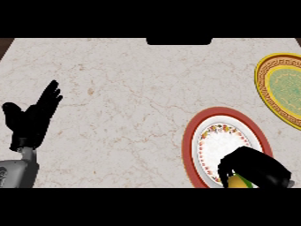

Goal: Pick the lemon from the plate and place it in the plate

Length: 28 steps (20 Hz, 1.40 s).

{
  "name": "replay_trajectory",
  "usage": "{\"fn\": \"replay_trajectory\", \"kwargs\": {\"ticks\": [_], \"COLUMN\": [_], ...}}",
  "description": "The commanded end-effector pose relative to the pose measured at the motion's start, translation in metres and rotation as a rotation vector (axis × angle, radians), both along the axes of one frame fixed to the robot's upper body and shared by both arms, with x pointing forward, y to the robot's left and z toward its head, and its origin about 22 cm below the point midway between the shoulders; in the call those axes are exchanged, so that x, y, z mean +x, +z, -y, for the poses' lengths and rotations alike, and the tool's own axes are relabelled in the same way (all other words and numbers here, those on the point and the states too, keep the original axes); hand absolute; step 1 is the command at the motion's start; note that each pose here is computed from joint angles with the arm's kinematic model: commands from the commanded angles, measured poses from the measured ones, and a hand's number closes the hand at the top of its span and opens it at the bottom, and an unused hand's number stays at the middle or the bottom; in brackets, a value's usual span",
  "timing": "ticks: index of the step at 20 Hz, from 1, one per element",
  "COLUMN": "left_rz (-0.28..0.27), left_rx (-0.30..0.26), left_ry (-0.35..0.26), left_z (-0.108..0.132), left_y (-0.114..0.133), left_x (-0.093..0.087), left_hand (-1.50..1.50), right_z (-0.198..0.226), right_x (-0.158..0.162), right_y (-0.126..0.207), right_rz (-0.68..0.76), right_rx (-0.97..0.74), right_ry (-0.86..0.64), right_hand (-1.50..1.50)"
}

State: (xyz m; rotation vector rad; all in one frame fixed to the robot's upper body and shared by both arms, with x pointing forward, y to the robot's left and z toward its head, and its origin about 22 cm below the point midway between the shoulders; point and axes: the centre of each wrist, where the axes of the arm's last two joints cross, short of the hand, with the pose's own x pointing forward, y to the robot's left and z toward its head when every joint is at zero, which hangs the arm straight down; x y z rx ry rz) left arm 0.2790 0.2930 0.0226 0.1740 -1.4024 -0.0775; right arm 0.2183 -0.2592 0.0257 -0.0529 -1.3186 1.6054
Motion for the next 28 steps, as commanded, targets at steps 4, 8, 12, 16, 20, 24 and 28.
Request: {"fn": "replay_trajectory", "kwargs": {"ticks": [4,8,12,16,20,24,28], "left_rz": [0.003,-0.003,-0.018,-0.002,0.016,0.012,-0.003], "left_rx": [-0.001,0.011,0.001,0.007,-0.003,-0.004,-0.013], "left_ry": [0.006,0.026,0.021,0.020,0.005,-0.006,-0.008], "left_z": [0.007,0.013,0.003,-0.008,0.011,0.017,0.016], "left_y": [-0.006,-0.012,-0.022,0.002,0.003,0.003,-0.025], "left_x": [0.001,-0.001,-0.016,-0.006,0.002,0.014,0.016], "left_hand": [0.00,0.00,0.00,0.00,0.00,0.00,0.00], "right_z": [0.045,0.054,0.071,0.102,0.122,0.140,0.176], "right_x": [-0.017,-0.023,-0.018,-0.027,0.001,0.034,0.036], "right_y": [0.022,0.058,0.076,0.090,0.093,0.111,0.091], "right_rz": [0.242,0.446,0.687,0.779,0.698,0.669,0.658], "right_rx": [0.037,0.162,0.294,0.337,0.431,0.441,0.437], "right_ry": [0.055,-0.052,-0.256,-0.421,-0.560,-0.643,-0.678], "right_hand": [1.50,1.50,1.50,1.50,1.50,1.50,1.50]}}
